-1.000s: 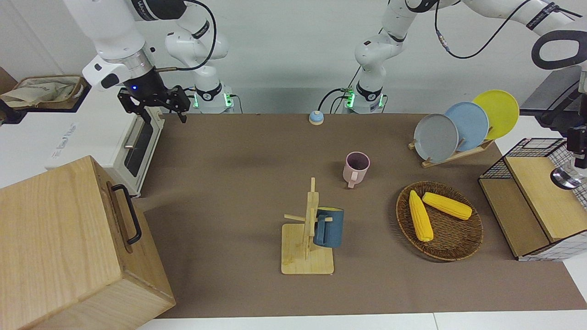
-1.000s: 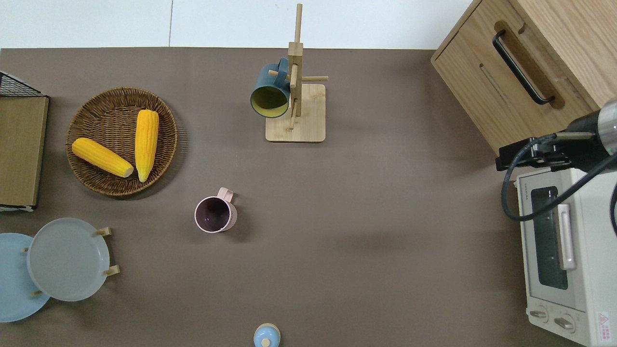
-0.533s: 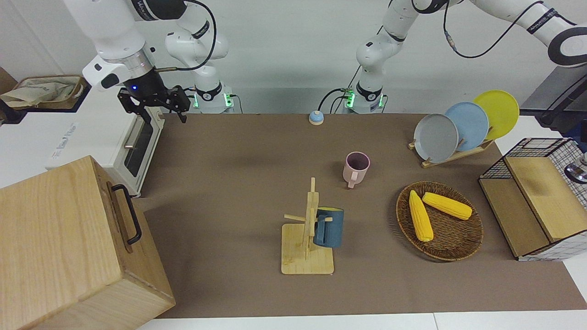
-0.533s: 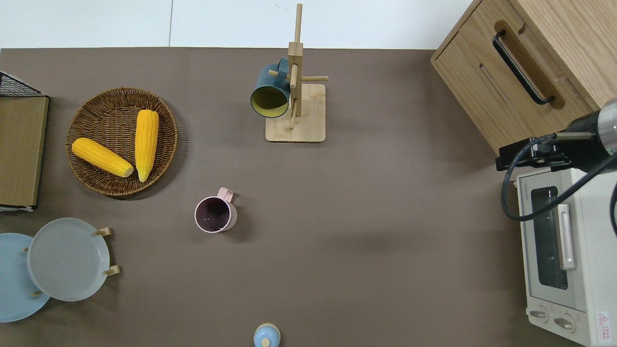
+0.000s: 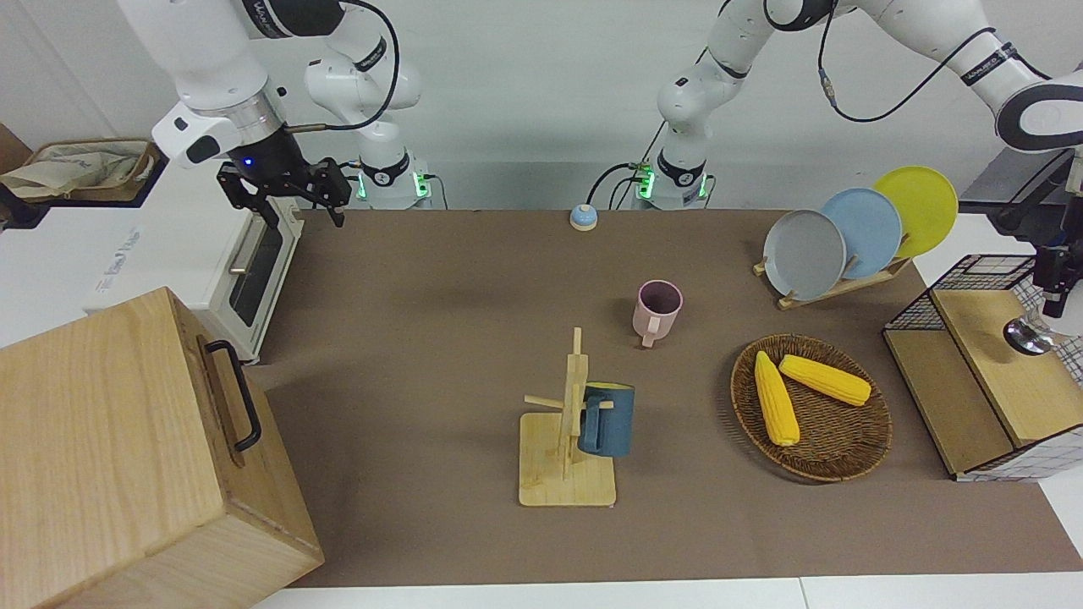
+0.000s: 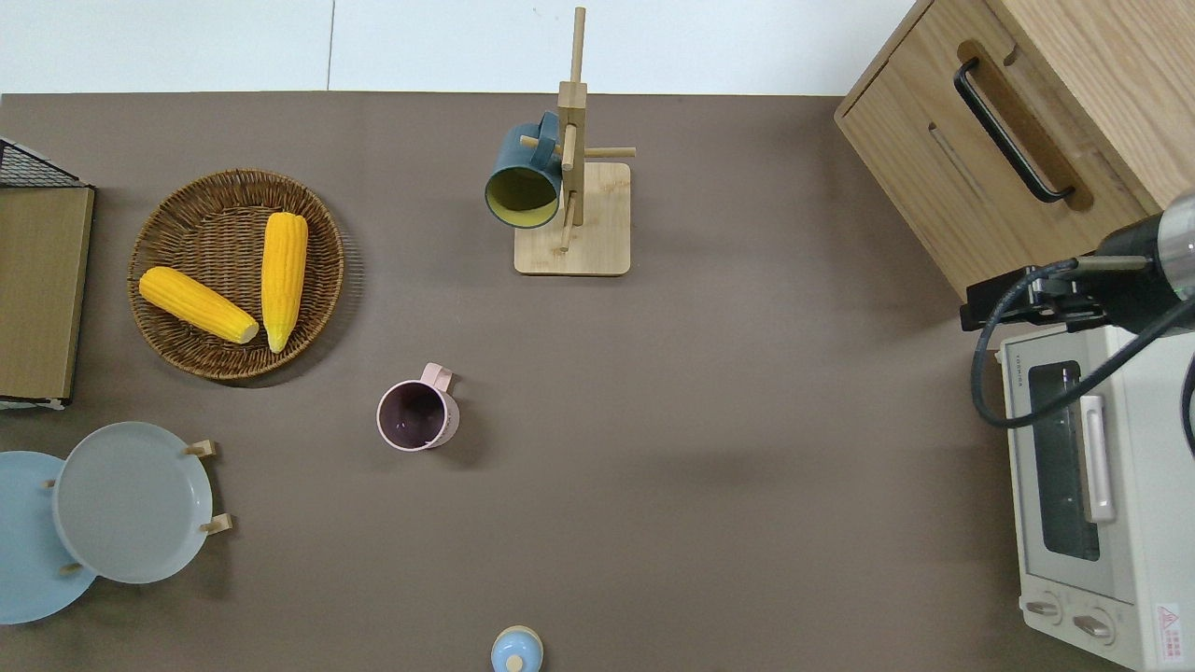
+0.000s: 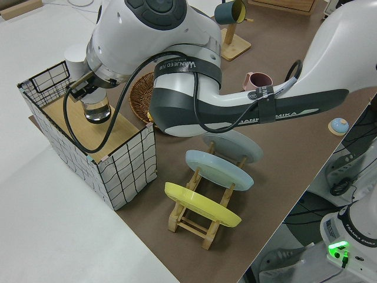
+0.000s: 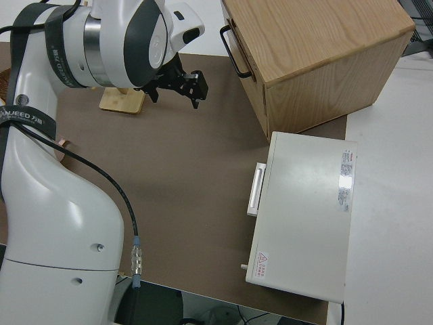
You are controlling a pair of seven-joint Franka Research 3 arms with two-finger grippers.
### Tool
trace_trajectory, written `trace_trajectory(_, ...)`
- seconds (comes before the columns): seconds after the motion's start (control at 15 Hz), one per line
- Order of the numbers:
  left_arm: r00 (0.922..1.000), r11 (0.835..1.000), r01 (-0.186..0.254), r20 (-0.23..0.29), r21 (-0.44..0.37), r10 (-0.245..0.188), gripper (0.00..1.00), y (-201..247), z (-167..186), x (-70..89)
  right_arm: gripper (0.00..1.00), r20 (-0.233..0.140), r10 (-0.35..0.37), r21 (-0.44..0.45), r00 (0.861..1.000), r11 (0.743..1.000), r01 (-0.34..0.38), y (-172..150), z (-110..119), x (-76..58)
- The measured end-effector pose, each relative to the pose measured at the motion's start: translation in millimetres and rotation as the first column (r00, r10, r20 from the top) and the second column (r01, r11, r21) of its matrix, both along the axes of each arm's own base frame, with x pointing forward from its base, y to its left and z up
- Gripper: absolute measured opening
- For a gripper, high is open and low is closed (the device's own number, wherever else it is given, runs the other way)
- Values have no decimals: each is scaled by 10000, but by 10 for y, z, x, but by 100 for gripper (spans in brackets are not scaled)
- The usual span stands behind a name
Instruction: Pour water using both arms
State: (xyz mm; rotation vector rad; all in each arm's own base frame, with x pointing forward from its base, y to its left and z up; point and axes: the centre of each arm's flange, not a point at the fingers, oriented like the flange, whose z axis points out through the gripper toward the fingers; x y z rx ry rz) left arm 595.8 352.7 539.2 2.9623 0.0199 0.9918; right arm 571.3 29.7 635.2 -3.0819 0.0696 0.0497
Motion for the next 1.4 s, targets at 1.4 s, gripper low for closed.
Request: trace_trajectory(1.4,10000,9994,26,44,-352,-24,100,225,-297,-32,100,0,0,0,10000,10000,0,0,0,0)
